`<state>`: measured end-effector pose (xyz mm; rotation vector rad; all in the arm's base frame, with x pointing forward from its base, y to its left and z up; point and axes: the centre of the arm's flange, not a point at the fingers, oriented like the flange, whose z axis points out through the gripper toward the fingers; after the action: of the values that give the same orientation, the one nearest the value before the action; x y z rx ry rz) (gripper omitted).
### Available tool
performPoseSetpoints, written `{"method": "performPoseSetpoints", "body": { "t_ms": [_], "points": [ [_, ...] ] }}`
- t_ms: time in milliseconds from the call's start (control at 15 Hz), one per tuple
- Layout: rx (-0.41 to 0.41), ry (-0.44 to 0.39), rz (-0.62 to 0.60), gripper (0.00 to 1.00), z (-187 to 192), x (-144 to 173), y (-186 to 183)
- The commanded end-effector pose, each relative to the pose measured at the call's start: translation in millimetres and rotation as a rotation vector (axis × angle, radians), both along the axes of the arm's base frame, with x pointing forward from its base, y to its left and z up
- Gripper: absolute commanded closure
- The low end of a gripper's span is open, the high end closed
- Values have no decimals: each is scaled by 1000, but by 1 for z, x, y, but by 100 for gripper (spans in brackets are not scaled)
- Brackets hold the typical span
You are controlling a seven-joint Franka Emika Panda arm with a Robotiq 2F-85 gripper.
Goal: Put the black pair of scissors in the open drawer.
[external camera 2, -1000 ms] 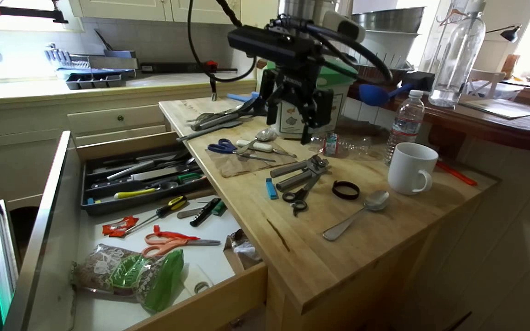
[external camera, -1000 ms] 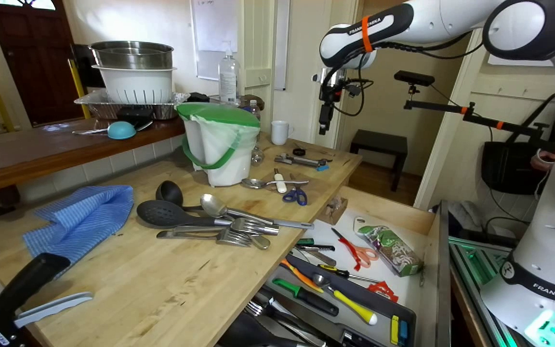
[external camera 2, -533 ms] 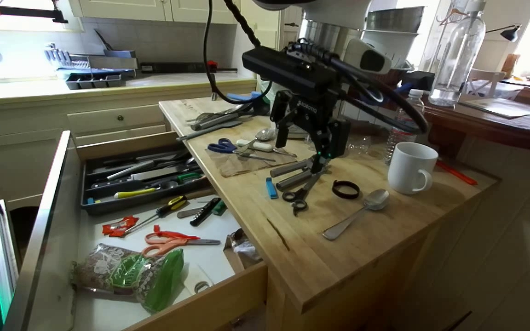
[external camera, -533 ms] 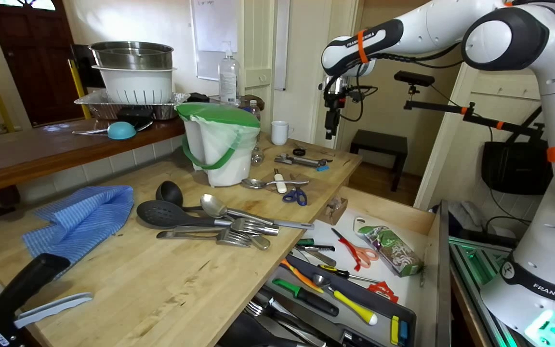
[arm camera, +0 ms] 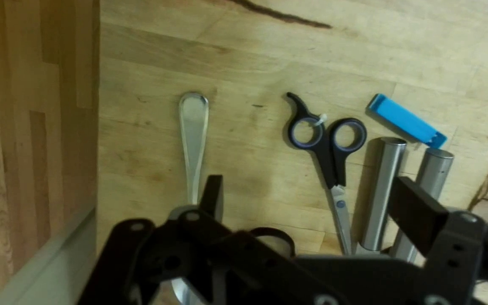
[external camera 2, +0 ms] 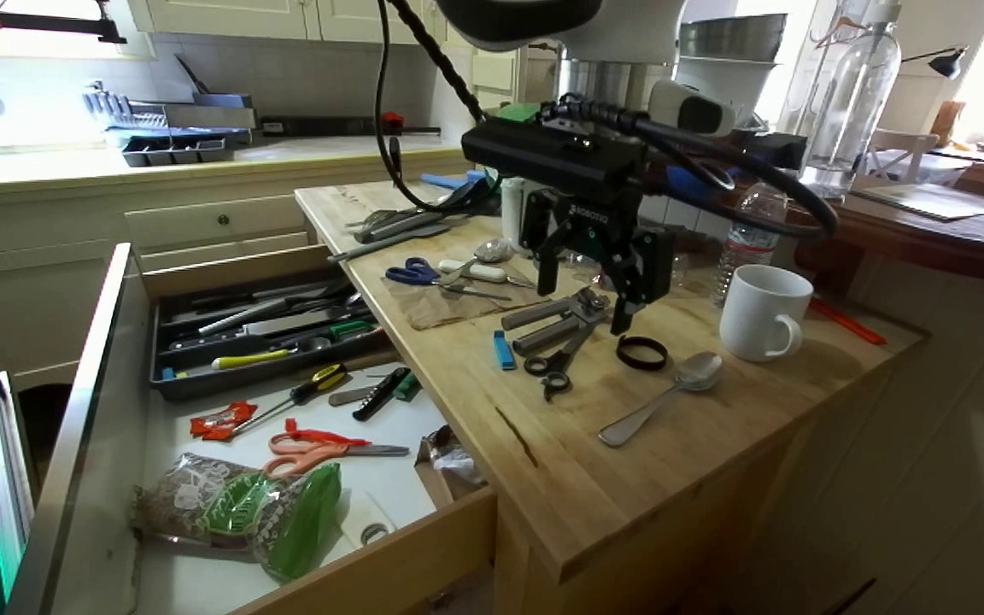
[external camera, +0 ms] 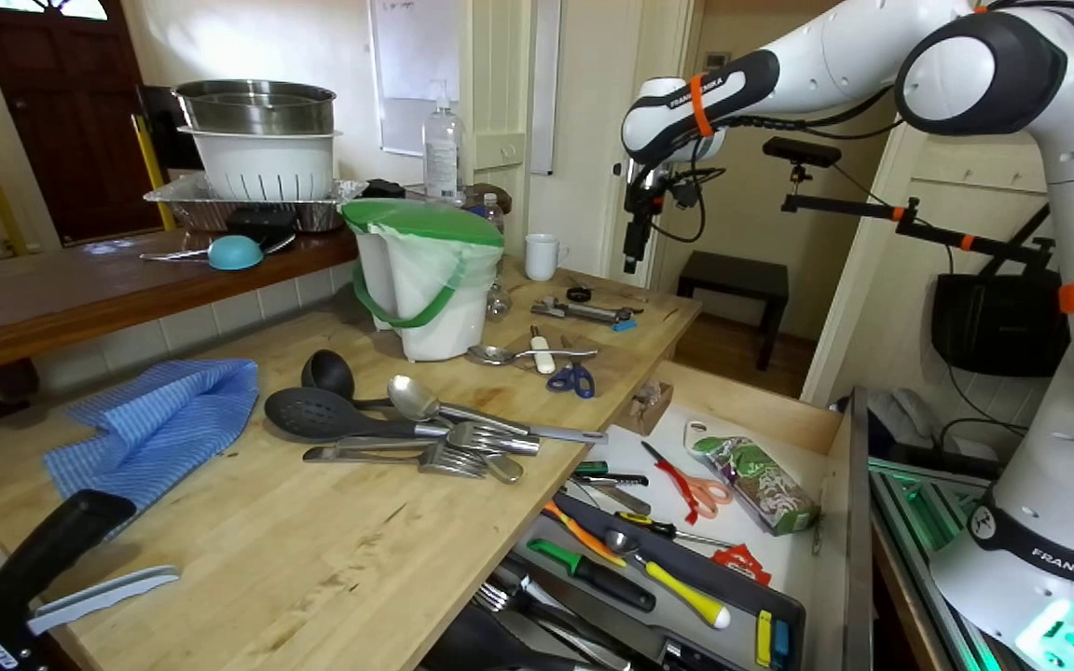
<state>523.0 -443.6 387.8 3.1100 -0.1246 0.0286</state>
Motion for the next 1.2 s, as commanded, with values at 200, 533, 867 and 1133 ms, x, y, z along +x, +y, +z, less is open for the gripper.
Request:
{"method": "performPoseSetpoints", "body": {
  "t_ms": [200,533,867,1133],
  "points": [
    [-120,-5,93,0,-51,1,26],
    [-88,1,104,0,-55,13,32],
    [-61,16,112,0,-61,23,19],
    [-57,15,111,0,-69,33,14]
  ]
}}
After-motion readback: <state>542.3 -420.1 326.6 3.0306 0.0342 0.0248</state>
